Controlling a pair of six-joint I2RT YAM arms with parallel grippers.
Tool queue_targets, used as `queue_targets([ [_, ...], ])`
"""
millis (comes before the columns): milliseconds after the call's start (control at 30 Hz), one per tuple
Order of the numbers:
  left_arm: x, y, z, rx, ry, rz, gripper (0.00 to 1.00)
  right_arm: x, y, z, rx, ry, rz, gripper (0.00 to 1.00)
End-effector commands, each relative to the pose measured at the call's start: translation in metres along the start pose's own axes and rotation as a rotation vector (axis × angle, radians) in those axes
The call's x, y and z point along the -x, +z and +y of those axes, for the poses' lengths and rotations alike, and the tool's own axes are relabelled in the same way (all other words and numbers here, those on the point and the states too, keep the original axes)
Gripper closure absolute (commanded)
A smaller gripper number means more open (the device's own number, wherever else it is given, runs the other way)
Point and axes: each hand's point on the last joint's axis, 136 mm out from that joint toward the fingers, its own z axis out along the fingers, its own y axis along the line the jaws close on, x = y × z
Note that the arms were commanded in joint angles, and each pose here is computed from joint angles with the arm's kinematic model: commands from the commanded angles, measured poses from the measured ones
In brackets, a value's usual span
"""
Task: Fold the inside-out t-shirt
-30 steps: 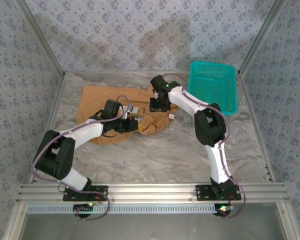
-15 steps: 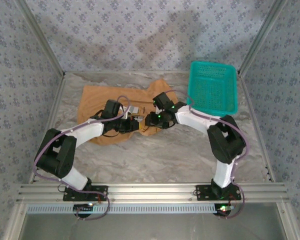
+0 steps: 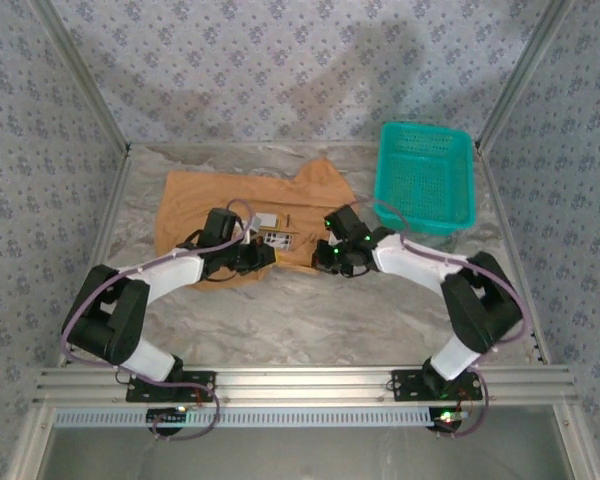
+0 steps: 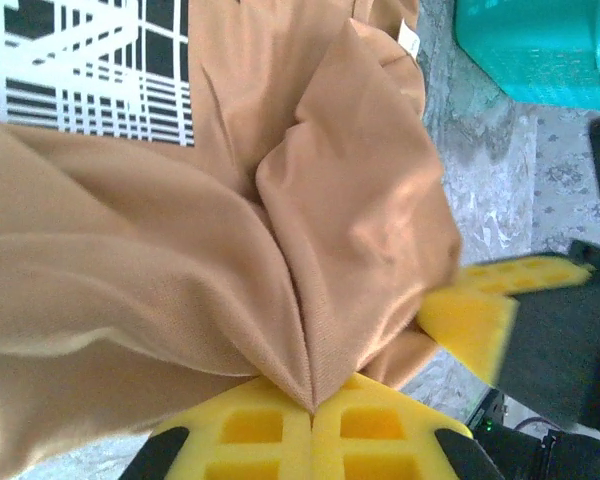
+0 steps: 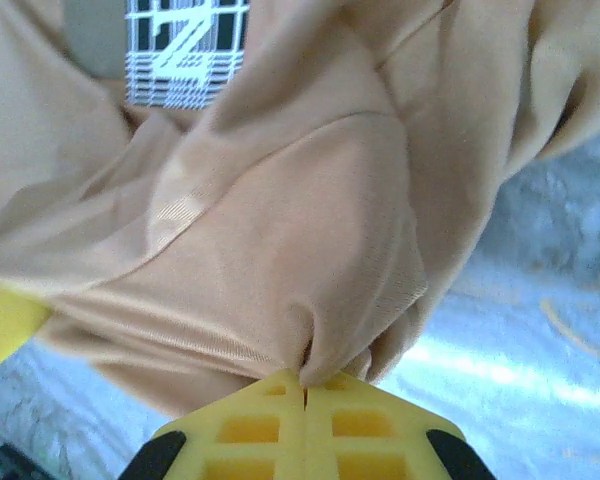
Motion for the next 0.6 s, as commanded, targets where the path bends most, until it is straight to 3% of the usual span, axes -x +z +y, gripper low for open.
queue_targets([
  [0, 0.010, -0.007, -0.008, -0.018, 0.027, -0.097, 0.93, -0.022, 0.002, -0.027, -0.095, -0.028, 0.010, 1.00],
  [100, -0.007, -0.006, -0.012, 0.030, 0.182, -0.040, 0.67, -0.023, 0.008, -0.024, -0.121, -0.094, 0.007, 1.00],
  [200, -0.009, -0.013, -0.016, 0.144, 0.372, 0.007, 0.52, -0.021, 0.012, -0.021, -0.146, -0.155, 0.015, 1.00],
  [233, -0.008, -0.015, -0.021, 0.151, 0.426, 0.013, 0.50, -0.019, 0.011, -0.020, -0.159, -0.163, 0.015, 1.00],
  [267, -0.007, -0.015, -0.025, 0.148, 0.472, 0.017, 0.49, -0.019, 0.009, -0.022, -0.179, -0.169, 0.017, 0.93],
  [300, -0.006, -0.013, -0.028, 0.143, 0.504, 0.016, 0.49, -0.019, 0.006, -0.023, -0.189, -0.167, 0.012, 0.75],
  [367, -0.009, -0.006, -0.035, 0.101, 0.552, 0.042, 0.49, -0.019, -0.004, -0.034, -0.227, -0.133, -0.004, 0.53],
  [567, -0.039, 0.024, -0.040, 0.071, 0.713, 0.243, 0.47, -0.016, -0.043, -0.089, -0.278, 0.081, -0.070, 0.49],
])
